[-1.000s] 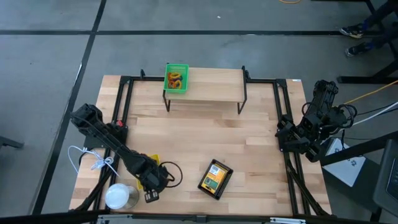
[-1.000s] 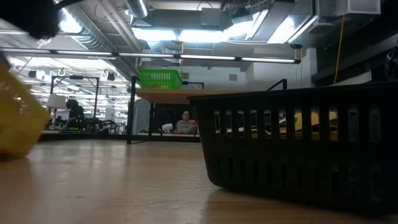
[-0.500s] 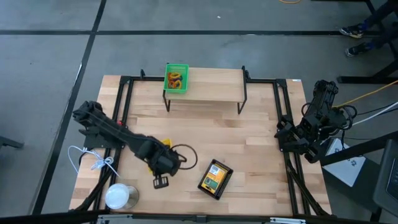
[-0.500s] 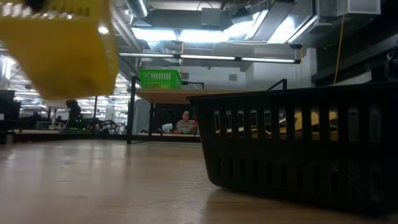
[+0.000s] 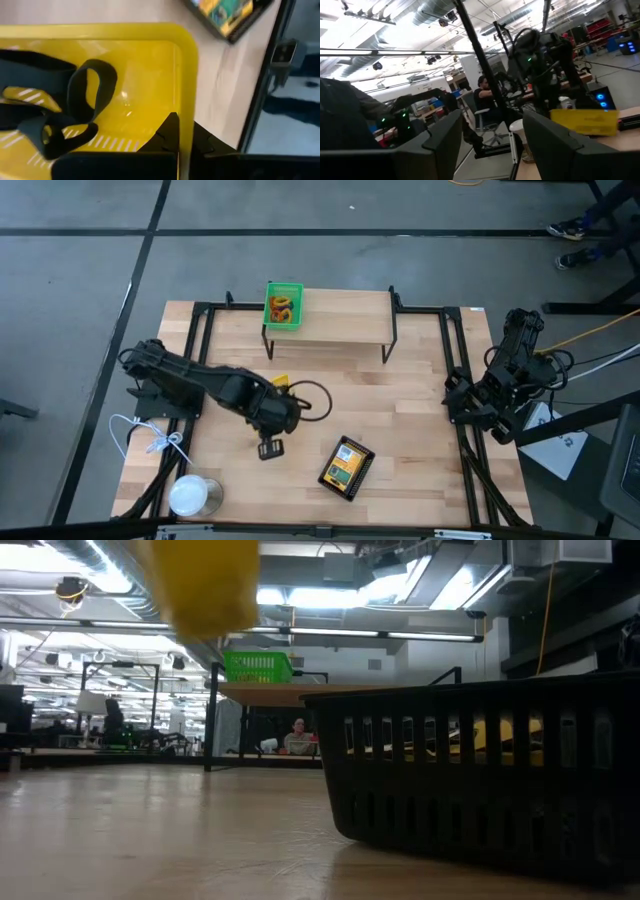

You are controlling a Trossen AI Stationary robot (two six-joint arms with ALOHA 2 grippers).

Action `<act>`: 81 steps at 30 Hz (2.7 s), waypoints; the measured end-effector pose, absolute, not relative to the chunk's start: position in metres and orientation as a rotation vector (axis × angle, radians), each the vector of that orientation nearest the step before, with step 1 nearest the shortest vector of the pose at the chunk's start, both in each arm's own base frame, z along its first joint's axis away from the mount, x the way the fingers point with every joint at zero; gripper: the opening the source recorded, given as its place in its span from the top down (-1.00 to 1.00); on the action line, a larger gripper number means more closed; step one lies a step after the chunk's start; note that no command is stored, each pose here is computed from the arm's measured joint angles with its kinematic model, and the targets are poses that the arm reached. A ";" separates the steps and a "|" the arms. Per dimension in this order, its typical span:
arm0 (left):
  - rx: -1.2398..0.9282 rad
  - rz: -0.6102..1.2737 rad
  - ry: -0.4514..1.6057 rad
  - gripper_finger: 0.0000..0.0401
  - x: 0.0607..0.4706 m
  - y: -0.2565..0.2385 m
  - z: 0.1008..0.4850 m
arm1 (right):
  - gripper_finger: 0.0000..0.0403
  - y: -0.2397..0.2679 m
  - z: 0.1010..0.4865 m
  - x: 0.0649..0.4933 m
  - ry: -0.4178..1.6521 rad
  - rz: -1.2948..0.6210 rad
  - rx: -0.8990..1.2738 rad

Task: Pick & Place Office Desk Supplies
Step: Put the yellow basket on the shelf

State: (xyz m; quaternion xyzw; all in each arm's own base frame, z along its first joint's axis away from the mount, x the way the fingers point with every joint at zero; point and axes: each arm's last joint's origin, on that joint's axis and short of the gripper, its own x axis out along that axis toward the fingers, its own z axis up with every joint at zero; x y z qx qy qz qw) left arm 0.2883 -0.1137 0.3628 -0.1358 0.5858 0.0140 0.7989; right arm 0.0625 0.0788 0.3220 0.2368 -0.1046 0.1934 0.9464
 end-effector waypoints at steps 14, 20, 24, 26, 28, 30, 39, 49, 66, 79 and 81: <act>-0.079 0.099 0.932 0.99 0.314 -0.043 0.446 | -0.05 0.079 0.322 0.062 -0.214 0.416 0.478; 0.008 0.088 0.962 0.99 0.325 -0.013 0.446 | -0.05 0.079 0.322 0.062 -0.214 0.416 0.478; 0.085 0.074 1.064 0.99 0.335 0.002 0.431 | -0.05 0.079 0.322 0.062 -0.214 0.416 0.478; 0.107 0.057 1.134 0.99 0.340 0.009 0.421 | -0.05 0.079 0.322 0.062 -0.214 0.416 0.477; 0.128 0.037 1.199 0.99 0.345 0.015 0.411 | -0.05 0.079 0.322 0.062 -0.214 0.416 0.476; 0.155 0.027 1.211 0.99 0.350 0.021 0.406 | -0.05 0.079 0.322 0.062 -0.214 0.415 0.475; 0.215 0.036 1.240 0.99 0.354 0.036 0.399 | -0.05 0.078 0.321 0.063 -0.210 0.361 0.476; 0.253 0.089 1.184 0.99 0.356 0.066 0.403 | -0.05 0.078 0.321 0.063 -0.210 0.354 0.473; 0.327 0.057 1.231 0.99 0.375 0.084 0.381 | -0.05 0.077 0.322 0.063 -0.213 0.339 0.492; 0.326 0.105 1.360 0.99 0.398 0.119 0.337 | -0.05 0.077 0.322 0.063 -0.212 0.337 0.494; 0.324 0.115 1.352 0.99 0.399 0.122 0.336 | -0.05 0.077 0.322 0.063 -0.212 0.337 0.494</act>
